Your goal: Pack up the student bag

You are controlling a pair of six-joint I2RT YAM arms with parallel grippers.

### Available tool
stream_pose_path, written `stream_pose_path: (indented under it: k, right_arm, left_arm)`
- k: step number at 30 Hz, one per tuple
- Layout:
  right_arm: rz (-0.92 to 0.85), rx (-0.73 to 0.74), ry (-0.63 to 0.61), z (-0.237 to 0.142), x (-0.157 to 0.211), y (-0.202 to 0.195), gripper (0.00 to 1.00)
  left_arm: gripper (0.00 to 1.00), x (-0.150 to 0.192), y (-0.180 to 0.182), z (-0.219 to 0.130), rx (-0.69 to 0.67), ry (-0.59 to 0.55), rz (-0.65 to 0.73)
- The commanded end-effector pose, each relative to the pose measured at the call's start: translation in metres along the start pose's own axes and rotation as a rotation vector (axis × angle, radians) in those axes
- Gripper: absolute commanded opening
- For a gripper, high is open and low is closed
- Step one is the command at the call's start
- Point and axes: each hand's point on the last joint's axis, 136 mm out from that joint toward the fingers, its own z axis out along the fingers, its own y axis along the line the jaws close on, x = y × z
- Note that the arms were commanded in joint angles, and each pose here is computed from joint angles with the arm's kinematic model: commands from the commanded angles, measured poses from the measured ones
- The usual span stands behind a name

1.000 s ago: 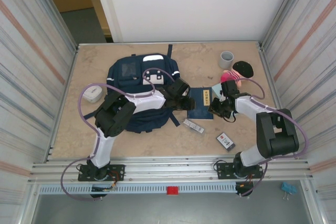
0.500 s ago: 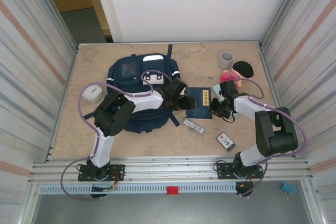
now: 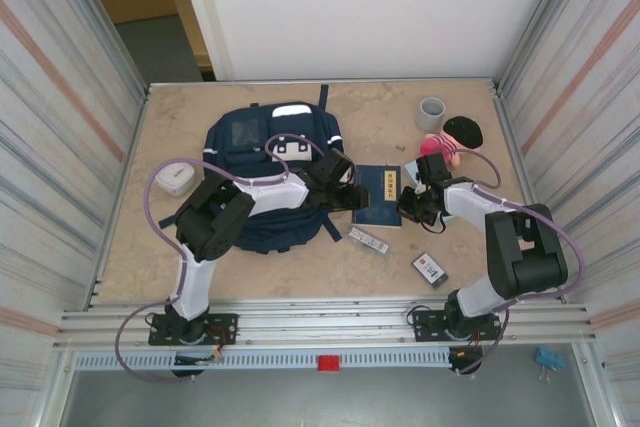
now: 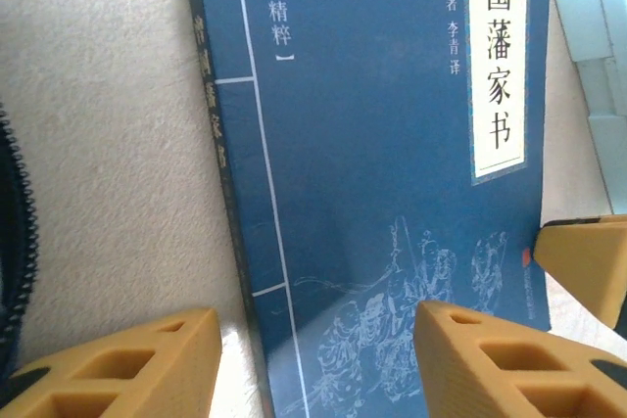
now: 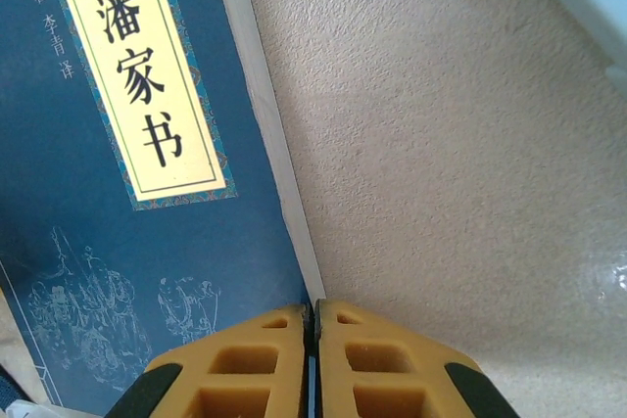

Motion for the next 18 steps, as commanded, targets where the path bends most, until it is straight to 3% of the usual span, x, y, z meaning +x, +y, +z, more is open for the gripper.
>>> stream_pose_path:
  k: [1, 12, 18]
  right_arm:
    - [0.019, 0.069, 0.061, 0.009, 0.018, -0.016, 0.1]
    - [0.022, 0.015, 0.067, 0.008, 0.017, -0.004, 0.1]
    - [0.037, -0.041, 0.076, 0.009, 0.018, 0.004, 0.09]
  left_arm:
    - [0.55, -0.006, 0.01, -0.016, -0.086, -0.026, 0.026]
    - [0.51, 0.003, -0.013, 0.021, -0.004, 0.06, 0.04]
    - [0.51, -0.014, -0.062, -0.024, 0.162, -0.024, 0.072]
